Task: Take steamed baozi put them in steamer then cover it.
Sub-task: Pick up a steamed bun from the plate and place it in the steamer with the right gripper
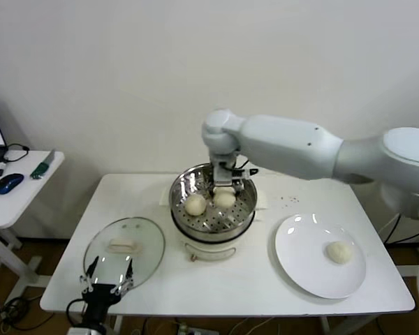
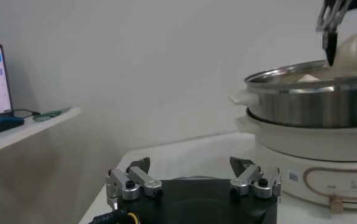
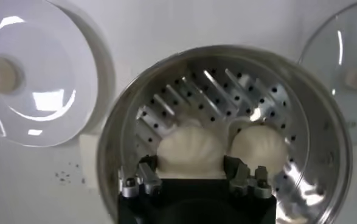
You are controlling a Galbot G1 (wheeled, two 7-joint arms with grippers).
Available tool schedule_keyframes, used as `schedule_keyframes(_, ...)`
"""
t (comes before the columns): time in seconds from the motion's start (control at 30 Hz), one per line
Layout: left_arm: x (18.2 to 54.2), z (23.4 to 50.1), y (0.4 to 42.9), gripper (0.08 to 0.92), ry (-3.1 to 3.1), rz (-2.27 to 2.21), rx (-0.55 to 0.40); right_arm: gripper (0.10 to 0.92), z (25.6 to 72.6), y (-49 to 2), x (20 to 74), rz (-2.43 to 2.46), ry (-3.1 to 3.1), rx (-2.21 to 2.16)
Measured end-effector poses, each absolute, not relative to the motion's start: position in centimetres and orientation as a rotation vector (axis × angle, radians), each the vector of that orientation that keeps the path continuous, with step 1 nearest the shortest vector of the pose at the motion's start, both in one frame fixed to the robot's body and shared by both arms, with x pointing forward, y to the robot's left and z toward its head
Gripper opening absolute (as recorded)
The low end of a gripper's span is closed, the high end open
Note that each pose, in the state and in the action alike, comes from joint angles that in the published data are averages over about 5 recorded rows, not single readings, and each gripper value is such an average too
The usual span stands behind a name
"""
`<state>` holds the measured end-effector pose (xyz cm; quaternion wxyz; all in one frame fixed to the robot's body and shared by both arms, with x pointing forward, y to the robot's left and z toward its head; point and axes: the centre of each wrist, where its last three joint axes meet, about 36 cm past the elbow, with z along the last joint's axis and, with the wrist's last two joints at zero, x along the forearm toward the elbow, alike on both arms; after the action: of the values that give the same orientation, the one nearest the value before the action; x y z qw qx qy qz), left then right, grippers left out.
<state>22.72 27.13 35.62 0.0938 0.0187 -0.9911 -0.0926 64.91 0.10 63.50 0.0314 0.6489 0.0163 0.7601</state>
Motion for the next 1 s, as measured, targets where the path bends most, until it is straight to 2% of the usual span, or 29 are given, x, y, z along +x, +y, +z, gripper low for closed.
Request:
schedule_keyframes(0.27,22.7,35.4,27.1,0.823,-2.935,-0.257,0.057,0.706,60.7,2.7,63.8,2.323,0.149,2.049)
schedule_keyframes(0.67,22.7,35.1,27.3,0.823,-2.929,-0.25,0.063,0.714,59.1,3.0,63.0,2.293,0.188,2.065)
schedule_keyframes(0.9,22.7,35.1,27.2,0.823,-2.929,-0.248,0.062,0.807,59.2,2.9,62.8,2.287,0.184,2.054)
schedule_keyframes(1.0,22.6,35.1,27.3,0.823,-2.926,-0.249,0.064,0.821,59.8,2.8,62.9,2.297,0.172,2.043)
